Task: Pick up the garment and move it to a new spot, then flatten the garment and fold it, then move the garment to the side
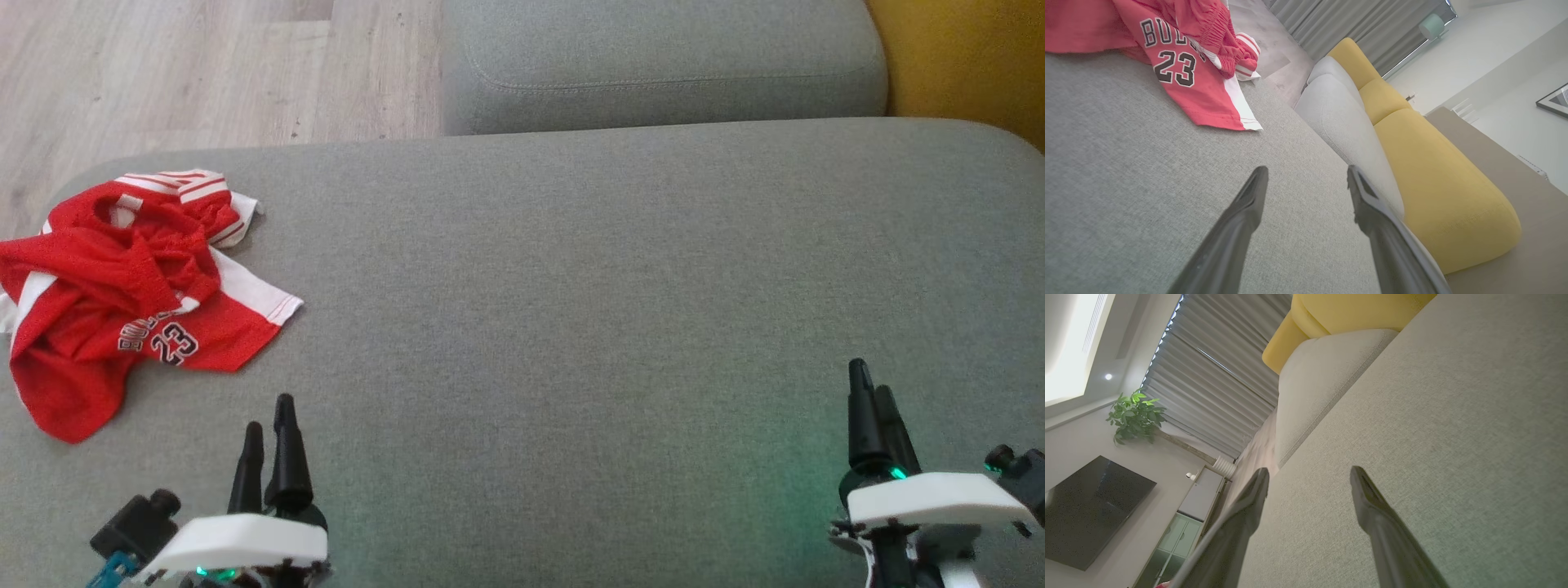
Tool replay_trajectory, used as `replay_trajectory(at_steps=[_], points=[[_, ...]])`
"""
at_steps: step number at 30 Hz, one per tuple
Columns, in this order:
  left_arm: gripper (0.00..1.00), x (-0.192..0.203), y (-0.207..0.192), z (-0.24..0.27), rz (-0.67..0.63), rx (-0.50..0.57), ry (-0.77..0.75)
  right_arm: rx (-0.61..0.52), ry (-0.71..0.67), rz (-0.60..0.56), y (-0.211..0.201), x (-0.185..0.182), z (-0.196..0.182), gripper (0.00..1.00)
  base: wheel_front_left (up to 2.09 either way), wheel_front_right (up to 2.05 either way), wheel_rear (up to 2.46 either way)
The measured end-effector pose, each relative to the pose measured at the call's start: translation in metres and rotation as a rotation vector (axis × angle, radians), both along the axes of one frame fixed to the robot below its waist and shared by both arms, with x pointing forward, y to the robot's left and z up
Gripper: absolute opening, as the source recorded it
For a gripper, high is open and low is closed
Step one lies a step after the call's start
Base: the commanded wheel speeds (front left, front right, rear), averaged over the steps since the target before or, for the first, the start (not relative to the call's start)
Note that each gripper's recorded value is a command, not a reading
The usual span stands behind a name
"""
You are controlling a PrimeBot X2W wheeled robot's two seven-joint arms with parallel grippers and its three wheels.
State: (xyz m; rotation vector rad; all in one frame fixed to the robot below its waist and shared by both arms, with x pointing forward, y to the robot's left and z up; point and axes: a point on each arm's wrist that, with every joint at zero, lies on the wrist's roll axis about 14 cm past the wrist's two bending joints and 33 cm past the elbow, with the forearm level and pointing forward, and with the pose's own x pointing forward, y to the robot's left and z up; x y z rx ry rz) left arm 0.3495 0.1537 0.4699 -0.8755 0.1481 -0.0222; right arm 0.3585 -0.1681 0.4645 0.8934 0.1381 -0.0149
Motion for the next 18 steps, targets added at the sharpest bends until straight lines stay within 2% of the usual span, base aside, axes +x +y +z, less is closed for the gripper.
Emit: replay_trajectory(at_steps=[18], points=[[1.00, -0.011, -0.005, -0.003, -0.032, 0.211, -0.026, -0.223, -0.038, 0.075, 0.017, -0.002, 0.002, 1.00, 0.00, 0.00, 0.00]])
